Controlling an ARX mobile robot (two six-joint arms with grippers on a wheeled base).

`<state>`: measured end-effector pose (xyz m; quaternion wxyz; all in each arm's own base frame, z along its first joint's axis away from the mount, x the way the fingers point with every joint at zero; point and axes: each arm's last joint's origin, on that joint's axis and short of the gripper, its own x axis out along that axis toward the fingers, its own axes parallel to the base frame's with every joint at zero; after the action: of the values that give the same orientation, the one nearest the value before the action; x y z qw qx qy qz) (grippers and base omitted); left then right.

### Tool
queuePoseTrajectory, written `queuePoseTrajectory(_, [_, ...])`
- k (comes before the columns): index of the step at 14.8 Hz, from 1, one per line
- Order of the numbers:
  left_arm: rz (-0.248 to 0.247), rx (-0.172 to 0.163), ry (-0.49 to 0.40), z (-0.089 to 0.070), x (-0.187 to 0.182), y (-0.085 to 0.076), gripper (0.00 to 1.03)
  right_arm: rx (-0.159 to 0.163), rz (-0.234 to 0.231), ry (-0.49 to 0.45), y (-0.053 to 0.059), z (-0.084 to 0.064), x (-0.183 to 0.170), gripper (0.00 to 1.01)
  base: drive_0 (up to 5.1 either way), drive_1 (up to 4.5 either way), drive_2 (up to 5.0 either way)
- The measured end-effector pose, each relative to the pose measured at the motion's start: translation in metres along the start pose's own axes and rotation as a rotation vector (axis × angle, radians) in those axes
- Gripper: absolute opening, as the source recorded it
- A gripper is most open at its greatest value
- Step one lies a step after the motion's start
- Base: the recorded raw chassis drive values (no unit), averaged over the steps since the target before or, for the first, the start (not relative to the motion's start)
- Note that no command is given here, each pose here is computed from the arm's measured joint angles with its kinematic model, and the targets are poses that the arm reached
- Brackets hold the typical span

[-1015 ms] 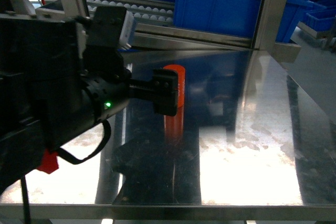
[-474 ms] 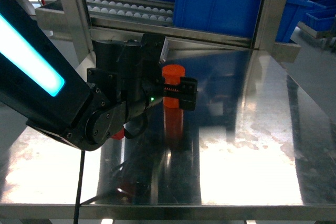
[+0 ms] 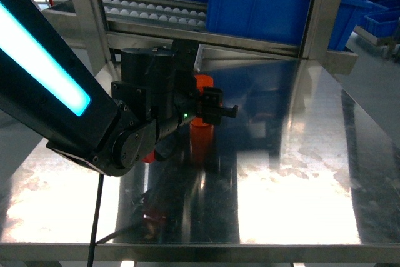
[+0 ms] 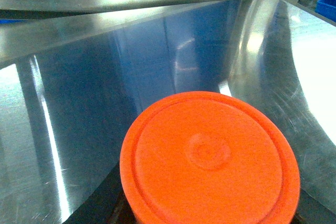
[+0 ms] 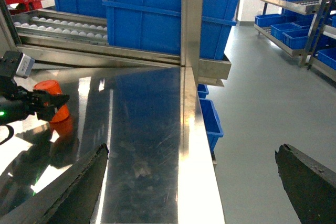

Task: Pick capacitor and pack into box

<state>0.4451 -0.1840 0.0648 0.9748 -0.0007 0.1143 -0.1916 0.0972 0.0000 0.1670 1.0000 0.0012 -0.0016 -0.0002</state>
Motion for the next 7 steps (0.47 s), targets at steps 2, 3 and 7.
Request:
queuePoseTrajectory(2, [0.002,-0.005,-0.014,0.001,-0.019,0.0,0.45,0.0,0.0,0.0,0.0,0.0,0.0,0.98,0.0,0.0,0.0])
queuePoseTrajectory(3, [0.006,-0.006,-0.063,0.018,-0.04,0.002,0.45,0.0,0.0,0.0,0.0,0.0,0.0,0.98,0.0,0.0,0.0])
queuePoseTrajectory(7, [0.123,-0.023,-0.286,0.101,-0.144,0.016,0.45,0.0,0.0,0.0,0.0,0.0,0.0,0.98,0.0,0.0,0.0])
